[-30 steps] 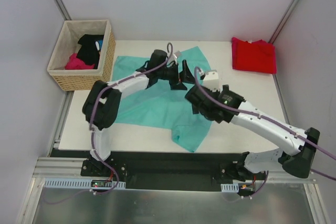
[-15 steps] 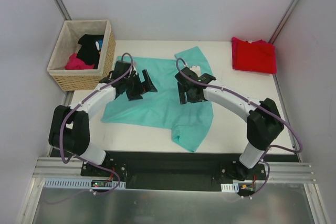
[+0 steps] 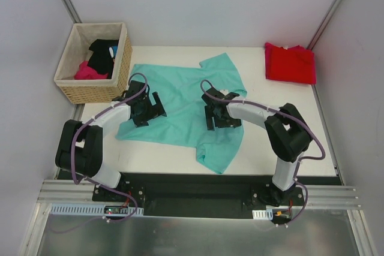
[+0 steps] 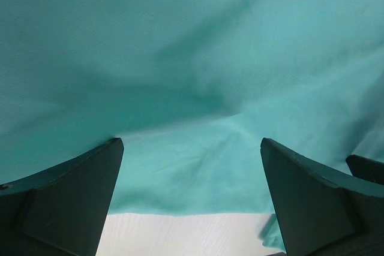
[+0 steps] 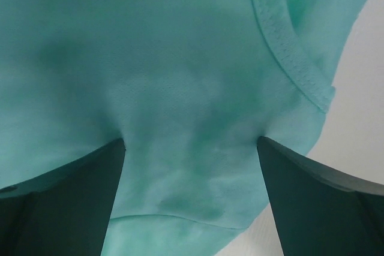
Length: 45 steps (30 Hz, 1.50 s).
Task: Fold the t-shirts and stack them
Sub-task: Flatten out the tshirt
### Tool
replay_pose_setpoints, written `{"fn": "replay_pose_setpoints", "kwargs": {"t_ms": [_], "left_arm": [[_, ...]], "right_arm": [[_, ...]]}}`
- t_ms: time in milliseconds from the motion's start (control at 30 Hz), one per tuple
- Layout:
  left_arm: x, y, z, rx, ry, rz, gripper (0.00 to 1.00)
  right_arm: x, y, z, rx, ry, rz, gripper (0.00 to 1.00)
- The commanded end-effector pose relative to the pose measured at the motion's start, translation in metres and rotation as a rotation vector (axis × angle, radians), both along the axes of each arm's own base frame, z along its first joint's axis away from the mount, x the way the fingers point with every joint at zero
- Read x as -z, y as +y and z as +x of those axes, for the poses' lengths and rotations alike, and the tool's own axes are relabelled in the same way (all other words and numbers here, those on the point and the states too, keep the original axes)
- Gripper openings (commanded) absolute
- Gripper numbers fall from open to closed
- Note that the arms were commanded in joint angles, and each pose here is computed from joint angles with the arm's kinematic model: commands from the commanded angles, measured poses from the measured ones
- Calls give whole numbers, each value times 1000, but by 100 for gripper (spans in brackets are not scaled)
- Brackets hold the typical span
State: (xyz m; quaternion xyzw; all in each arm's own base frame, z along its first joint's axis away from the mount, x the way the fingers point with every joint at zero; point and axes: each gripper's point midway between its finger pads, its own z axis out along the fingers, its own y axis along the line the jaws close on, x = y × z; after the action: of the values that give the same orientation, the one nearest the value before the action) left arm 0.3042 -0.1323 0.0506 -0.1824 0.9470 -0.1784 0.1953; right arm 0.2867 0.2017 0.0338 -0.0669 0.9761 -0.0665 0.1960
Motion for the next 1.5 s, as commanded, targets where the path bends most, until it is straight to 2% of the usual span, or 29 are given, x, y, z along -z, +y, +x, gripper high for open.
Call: {"fn": "replay_pose_setpoints", "kwargs": {"t_ms": [0, 500, 767, 1000, 1233, 1467], "left_arm": [[12, 16, 5, -63, 11, 75, 99], [41, -14, -3, -17, 69, 49, 99], [53, -70, -19, 67, 92, 58, 99], [61, -100, -39, 104, 117, 42, 99], [58, -101, -59, 120, 120, 32, 99], [31, -87, -78, 131, 56, -1, 99]], "right_arm": [[24, -6, -9, 51, 52, 7, 97], [17, -64, -17, 143, 26, -121, 97], [16, -102, -25, 201, 47, -174, 97], [10, -131, -31, 273, 59, -159, 97], [-11, -146, -30, 298, 25, -175, 96], [-29, -142, -21, 283, -11, -149, 97]]}}
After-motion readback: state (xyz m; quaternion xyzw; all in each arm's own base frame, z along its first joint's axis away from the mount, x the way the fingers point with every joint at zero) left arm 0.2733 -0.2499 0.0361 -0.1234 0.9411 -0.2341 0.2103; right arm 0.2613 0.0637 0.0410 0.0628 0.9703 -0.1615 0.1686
